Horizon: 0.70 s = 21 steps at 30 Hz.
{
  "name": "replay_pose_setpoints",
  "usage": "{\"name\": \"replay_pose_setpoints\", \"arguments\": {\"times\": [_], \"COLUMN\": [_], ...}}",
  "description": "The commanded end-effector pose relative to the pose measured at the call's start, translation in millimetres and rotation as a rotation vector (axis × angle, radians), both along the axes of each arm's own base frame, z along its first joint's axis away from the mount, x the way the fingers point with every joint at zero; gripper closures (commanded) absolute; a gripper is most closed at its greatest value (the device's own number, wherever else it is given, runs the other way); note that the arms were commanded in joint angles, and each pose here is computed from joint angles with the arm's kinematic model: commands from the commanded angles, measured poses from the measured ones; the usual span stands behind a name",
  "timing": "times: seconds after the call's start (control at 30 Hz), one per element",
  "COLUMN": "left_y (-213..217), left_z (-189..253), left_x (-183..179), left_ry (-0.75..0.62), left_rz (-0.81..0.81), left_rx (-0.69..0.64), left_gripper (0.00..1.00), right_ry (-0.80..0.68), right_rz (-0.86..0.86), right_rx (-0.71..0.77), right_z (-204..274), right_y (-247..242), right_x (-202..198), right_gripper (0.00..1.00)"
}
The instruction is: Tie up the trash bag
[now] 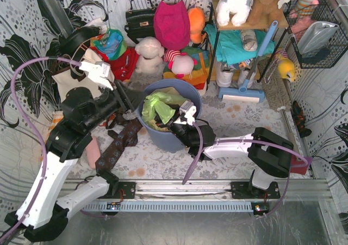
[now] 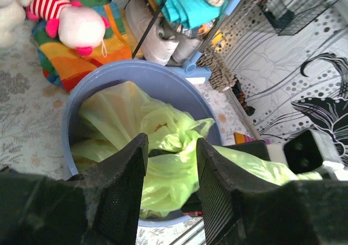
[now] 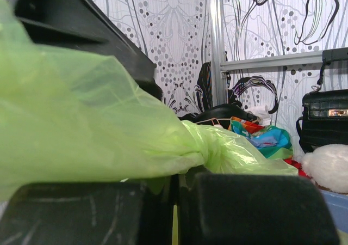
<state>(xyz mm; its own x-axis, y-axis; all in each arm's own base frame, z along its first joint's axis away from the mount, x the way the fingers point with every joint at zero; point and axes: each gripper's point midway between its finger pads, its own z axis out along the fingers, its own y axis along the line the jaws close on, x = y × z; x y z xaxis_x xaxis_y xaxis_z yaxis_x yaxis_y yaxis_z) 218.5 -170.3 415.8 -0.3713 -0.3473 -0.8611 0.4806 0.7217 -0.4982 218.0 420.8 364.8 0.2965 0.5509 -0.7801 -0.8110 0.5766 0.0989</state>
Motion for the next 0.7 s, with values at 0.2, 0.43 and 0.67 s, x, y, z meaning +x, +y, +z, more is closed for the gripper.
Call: {"name": "replay_pose_setpoints", "arguments": {"times": [0.2, 0.43, 0.67], "left_y": [-8, -14, -21], "left_z": [-24, -29, -41], "left_x": [22, 16, 11], "left_ry": [0.084, 0.101, 0.138], "left_rz": [0.037, -0.013, -0.060], "left_rx": [0.007, 0.002, 0.015], "left_gripper": [0.58, 0.57, 0.62], "right_ry": [-0.030, -0.030, -0.031], "right_rz": [0.010, 0.007, 0.009], "right_rx": [0.050, 0.054, 0.058], "right_z": [4, 6, 7], "right_y": [-3, -2, -2], "right_x": [-3, -2, -2], "right_gripper": [1.00, 1.00, 1.00]}}
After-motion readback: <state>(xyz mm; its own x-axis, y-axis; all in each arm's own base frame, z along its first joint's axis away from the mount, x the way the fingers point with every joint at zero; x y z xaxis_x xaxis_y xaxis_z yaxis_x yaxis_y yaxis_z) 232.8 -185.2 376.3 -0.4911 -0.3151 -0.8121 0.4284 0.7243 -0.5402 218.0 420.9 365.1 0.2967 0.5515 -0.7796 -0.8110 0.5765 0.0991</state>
